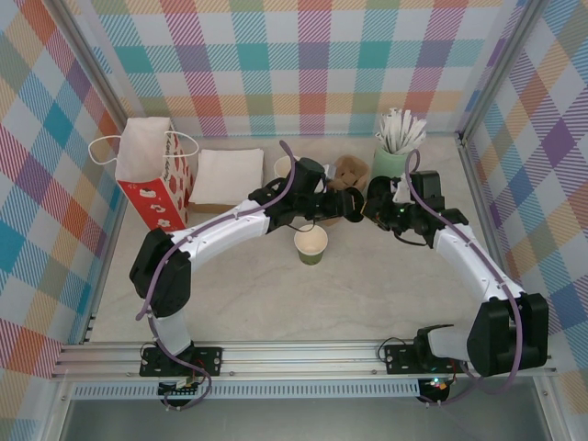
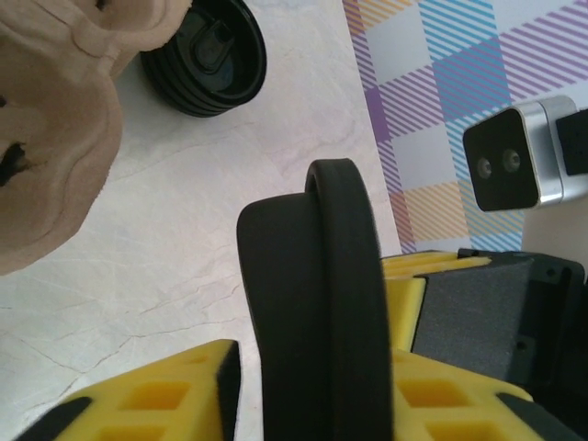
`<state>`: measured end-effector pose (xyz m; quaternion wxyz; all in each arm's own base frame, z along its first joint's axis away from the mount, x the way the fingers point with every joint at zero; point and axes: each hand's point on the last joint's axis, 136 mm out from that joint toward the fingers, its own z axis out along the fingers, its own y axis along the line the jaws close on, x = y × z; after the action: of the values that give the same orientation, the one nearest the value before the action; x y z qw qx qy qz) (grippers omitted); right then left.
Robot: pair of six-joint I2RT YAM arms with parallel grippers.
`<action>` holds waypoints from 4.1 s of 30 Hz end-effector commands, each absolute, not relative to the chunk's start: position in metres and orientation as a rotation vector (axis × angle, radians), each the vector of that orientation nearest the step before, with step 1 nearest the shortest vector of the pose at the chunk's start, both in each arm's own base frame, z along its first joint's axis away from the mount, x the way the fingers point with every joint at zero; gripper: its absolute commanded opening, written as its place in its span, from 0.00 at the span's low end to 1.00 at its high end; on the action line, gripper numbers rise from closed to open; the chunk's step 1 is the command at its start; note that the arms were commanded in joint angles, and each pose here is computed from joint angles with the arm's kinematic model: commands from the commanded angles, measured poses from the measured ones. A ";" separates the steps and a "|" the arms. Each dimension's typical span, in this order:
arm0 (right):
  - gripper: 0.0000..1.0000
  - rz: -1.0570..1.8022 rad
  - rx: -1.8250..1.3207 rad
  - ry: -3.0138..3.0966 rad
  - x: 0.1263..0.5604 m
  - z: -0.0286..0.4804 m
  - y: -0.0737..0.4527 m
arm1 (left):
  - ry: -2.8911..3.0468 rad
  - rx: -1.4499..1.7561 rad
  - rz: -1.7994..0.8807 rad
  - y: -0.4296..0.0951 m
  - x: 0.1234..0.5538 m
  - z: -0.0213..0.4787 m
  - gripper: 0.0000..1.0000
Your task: Pack the takeout coffee
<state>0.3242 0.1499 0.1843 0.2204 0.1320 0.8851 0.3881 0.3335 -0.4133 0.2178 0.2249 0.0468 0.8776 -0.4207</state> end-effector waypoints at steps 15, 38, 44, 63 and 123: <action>0.42 1.028 0.158 2.344 0.300 0.248 0.145 | 2.259 0.391 -0.693 -0.346 0.326 0.248 0.10; 0.66 1.560 0.574 2.423 0.305 0.278 0.199 | 1.901 0.770 -0.176 -0.347 0.298 0.258 0.06; 0.65 1.584 0.647 2.482 0.306 0.264 0.210 | 1.875 0.810 -0.154 -0.355 0.296 0.258 0.06; 0.22 1.570 0.640 2.505 0.309 0.253 0.227 | 1.884 0.833 -0.197 -0.369 0.291 0.251 0.13; 0.10 1.622 -0.459 1.928 0.267 0.282 0.272 | 2.280 -0.507 -1.490 -0.328 0.302 0.263 0.83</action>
<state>0.2693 0.2659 0.2665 0.2759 -0.1473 0.7409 0.5944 0.2995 -0.3243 0.2574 0.1898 -0.1782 0.8211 -0.5080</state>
